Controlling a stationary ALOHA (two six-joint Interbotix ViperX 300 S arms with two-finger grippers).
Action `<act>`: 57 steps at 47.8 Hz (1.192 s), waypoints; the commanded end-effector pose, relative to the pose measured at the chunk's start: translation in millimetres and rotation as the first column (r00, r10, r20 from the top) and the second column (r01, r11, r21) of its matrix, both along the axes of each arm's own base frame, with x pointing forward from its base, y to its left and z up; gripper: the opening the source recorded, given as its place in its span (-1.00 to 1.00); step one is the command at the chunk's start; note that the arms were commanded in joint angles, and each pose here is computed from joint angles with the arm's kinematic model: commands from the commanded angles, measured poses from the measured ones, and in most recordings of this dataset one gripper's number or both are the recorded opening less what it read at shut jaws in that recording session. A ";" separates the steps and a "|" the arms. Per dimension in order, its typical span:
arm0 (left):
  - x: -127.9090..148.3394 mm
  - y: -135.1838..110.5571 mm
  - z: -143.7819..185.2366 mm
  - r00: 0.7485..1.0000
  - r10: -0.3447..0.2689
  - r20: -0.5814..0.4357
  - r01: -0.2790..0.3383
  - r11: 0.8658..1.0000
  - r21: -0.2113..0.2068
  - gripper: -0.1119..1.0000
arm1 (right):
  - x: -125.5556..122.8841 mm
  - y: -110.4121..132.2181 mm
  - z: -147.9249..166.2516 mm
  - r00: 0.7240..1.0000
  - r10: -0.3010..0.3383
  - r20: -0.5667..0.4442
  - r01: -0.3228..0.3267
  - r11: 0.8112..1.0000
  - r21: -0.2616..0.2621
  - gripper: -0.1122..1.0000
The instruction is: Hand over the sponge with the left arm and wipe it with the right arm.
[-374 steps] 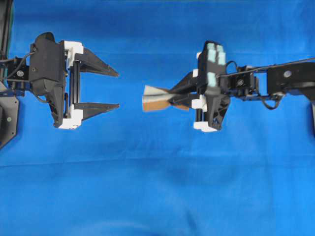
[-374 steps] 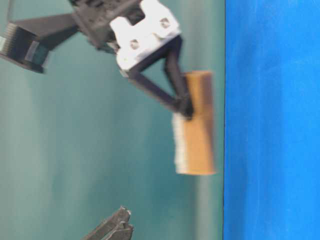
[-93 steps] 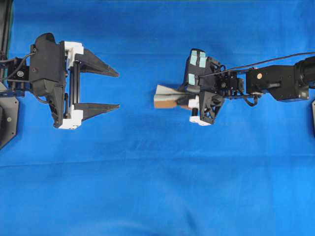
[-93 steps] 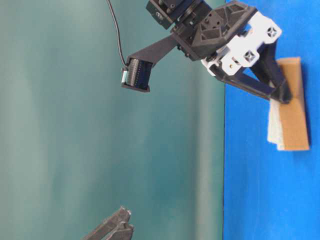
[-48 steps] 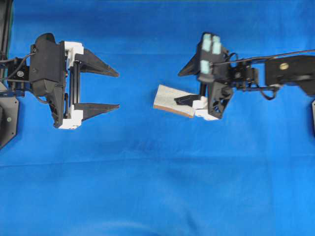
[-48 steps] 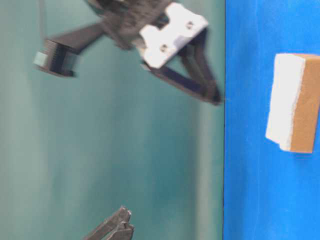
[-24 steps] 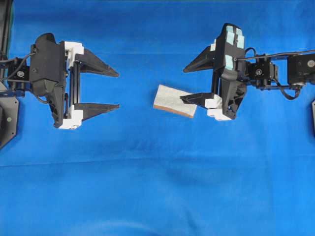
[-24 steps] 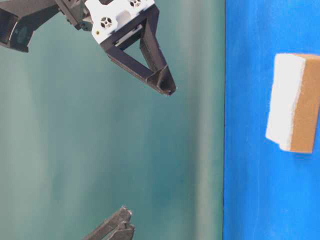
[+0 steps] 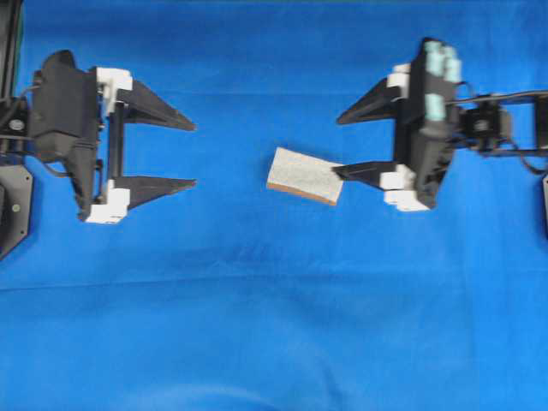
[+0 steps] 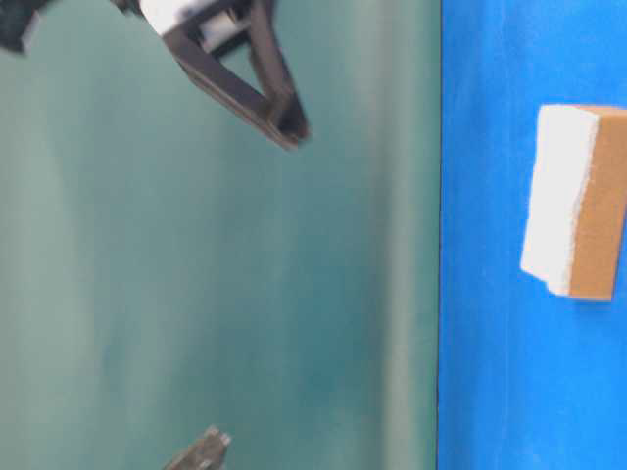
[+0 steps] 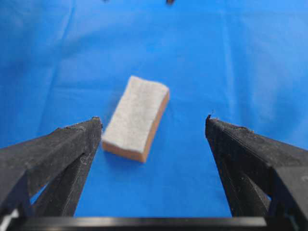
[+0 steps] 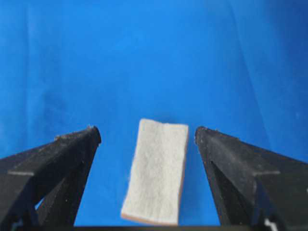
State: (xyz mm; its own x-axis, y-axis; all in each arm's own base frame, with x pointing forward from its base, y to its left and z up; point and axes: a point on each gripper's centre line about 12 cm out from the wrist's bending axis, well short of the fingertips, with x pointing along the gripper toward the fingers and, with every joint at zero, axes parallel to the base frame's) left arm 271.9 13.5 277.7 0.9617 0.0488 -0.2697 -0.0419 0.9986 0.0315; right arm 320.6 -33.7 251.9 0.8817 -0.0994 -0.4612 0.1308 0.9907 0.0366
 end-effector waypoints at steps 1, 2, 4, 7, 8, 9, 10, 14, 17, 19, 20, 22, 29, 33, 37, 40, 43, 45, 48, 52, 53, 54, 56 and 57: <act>-8.8 -0.9 11.4 0.999 -0.002 0.034 0.002 1.000 0.002 0.83 | -13.6 2.4 16.8 0.998 0.004 0.059 -0.004 1.000 -0.007 0.54; -11.6 -1.0 12.8 0.999 -0.002 0.040 0.002 1.000 0.002 0.83 | -17.4 2.7 18.3 0.998 0.005 0.067 -0.004 1.000 -0.010 0.54; -16.9 -1.3 15.7 0.999 -0.003 0.052 0.003 1.000 0.005 0.83 | -25.3 3.0 20.6 0.997 0.003 0.076 -0.002 1.000 -0.011 0.54; -25.9 -1.8 19.9 0.998 -0.005 0.067 0.005 1.000 0.012 0.83 | -39.3 3.9 25.1 0.996 0.000 0.087 0.002 1.000 -0.013 0.54; -30.3 -2.1 21.9 0.997 -0.006 0.071 0.005 1.000 0.015 0.83 | -43.0 4.1 26.4 0.996 -0.001 0.088 0.002 1.000 -0.015 0.54; -33.7 -2.2 23.6 0.997 -0.007 0.076 0.006 1.000 0.017 0.83 | -47.1 4.4 27.6 0.996 -0.002 0.091 0.004 1.000 -0.016 0.54; -36.9 -2.4 24.6 0.997 -0.008 0.076 0.007 1.000 0.020 0.83 | -51.2 5.1 28.8 0.996 -0.002 0.094 0.003 1.000 -0.016 0.54; -50.7 -3.2 29.7 0.997 -0.010 0.082 0.009 1.000 0.023 0.83 | -68.6 6.2 33.9 0.994 -0.005 0.111 0.007 1.000 -0.022 0.54; -62.8 -3.9 33.0 0.996 -0.014 0.087 0.011 0.999 0.034 0.82 | -81.3 6.7 36.2 0.992 -0.010 0.125 0.013 1.000 -0.022 0.54; -69.8 -4.3 32.8 0.996 -0.016 0.091 0.013 0.999 0.040 0.82 | -91.9 7.5 35.2 0.991 -0.011 0.133 0.014 1.000 -0.025 0.54; -73.1 -4.5 33.8 0.995 -0.017 0.099 0.013 0.999 0.044 0.82 | -96.1 8.3 35.1 0.990 -0.011 0.139 0.014 1.000 -0.024 0.54; -81.4 -4.9 33.3 0.993 -0.018 0.114 0.013 0.999 0.044 0.82 | -104.4 9.0 32.9 0.989 -0.012 0.147 0.016 1.000 -0.023 0.54; -103.8 -6.0 26.3 0.987 -0.018 0.160 0.011 0.999 0.047 0.82 | -133.7 11.9 21.1 0.982 -0.017 0.190 0.020 1.000 -0.015 0.53; -114.3 -6.5 18.4 0.984 -0.018 0.178 0.010 0.999 0.048 0.82 | -147.5 13.1 10.9 0.978 -0.023 0.206 0.024 1.000 -0.004 0.53; -122.7 -6.9 9.4 0.982 -0.017 0.190 0.009 0.999 0.043 0.82 | -155.7 14.3 -1.0 0.977 -0.026 0.210 0.024 1.000 0.009 0.53; -128.3 -7.2 2.2 0.980 -0.015 0.198 0.008 0.999 0.037 0.82 | -159.6 15.5 -9.4 0.974 -0.029 0.225 0.023 0.999 0.028 0.53; -131.6 -7.4 -4.6 0.980 -0.015 0.198 0.008 0.999 0.034 0.82 | -161.7 17.0 -19.8 0.968 -0.031 0.247 0.018 0.998 0.055 0.53; -133.1 -7.5 -9.3 0.981 -0.014 0.195 0.008 0.999 0.031 0.82 | -162.3 17.5 -26.1 0.966 -0.033 0.257 0.016 0.998 0.066 0.53; -134.9 -7.6 -16.7 0.982 -0.013 0.188 0.008 1.000 0.027 0.82 | -163.2 17.8 -36.7 0.965 -0.038 0.259 0.018 0.996 0.082 0.53; -135.1 -7.6 -25.4 0.985 -0.012 0.173 0.008 1.000 0.023 0.82 | -163.8 18.2 -50.1 0.967 -0.050 0.250 0.023 0.994 0.111 0.53; -135.1 -7.6 -26.6 0.985 -0.011 0.170 0.008 1.000 0.020 0.82 | -163.5 18.2 -54.1 0.968 -0.054 0.243 0.025 0.992 0.121 0.53; -134.9 -7.3 -28.6 0.986 -0.009 0.166 0.006 1.000 0.018 0.82 | -163.4 18.4 -56.9 0.970 -0.054 0.237 0.025 0.992 0.124 0.53; -134.9 -6.7 -31.0 0.987 -0.004 0.161 0.001 1.000 0.014 0.82 | -162.8 18.3 -59.8 0.971 -0.058 0.233 0.028 0.991 0.132 0.53; -135.0 -6.3 -32.3 0.987 0.000 0.159 -0.002 1.000 0.012 0.82 | -162.2 18.3 -61.2 0.972 -0.059 0.229 0.028 0.991 0.134 0.53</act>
